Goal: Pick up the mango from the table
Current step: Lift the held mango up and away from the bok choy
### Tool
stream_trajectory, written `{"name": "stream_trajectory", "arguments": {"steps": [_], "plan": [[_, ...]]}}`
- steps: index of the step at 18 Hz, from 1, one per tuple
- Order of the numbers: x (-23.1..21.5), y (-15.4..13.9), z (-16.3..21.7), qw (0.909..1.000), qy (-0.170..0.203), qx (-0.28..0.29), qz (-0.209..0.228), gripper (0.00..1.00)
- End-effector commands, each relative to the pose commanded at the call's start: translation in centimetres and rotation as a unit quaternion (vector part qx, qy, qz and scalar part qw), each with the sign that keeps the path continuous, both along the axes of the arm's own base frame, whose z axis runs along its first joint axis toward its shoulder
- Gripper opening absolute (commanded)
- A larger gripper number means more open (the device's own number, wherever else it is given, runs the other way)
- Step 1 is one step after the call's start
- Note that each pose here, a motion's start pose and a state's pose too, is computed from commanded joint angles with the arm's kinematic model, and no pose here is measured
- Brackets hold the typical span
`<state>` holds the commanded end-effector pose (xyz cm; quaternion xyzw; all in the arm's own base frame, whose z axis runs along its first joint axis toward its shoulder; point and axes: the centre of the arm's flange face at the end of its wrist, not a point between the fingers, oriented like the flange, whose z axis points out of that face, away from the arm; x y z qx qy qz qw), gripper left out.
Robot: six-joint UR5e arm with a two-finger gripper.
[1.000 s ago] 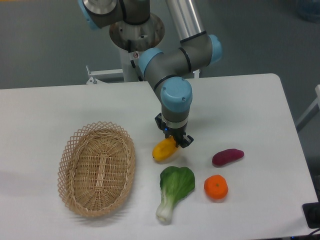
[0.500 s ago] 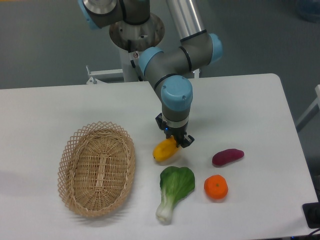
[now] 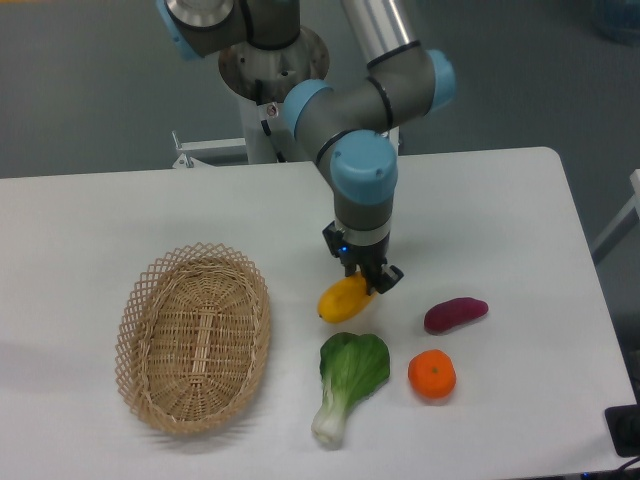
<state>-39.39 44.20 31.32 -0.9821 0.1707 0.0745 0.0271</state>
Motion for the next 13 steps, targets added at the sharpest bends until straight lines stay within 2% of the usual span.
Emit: {"name": "stream_trajectory", "arguments": {"steps": [1,6,13], "plan": [[-1.2,-0.7,0.7,1.0,0.003,0.003,0.007,0.4],[-4.5,-2.9,5.3,0.9995,-0.008,0.029,-0.014,0.4],[-6.8,-6.7,9.7,0.999,-0.018,0.014,-0.038,0.4]]}}
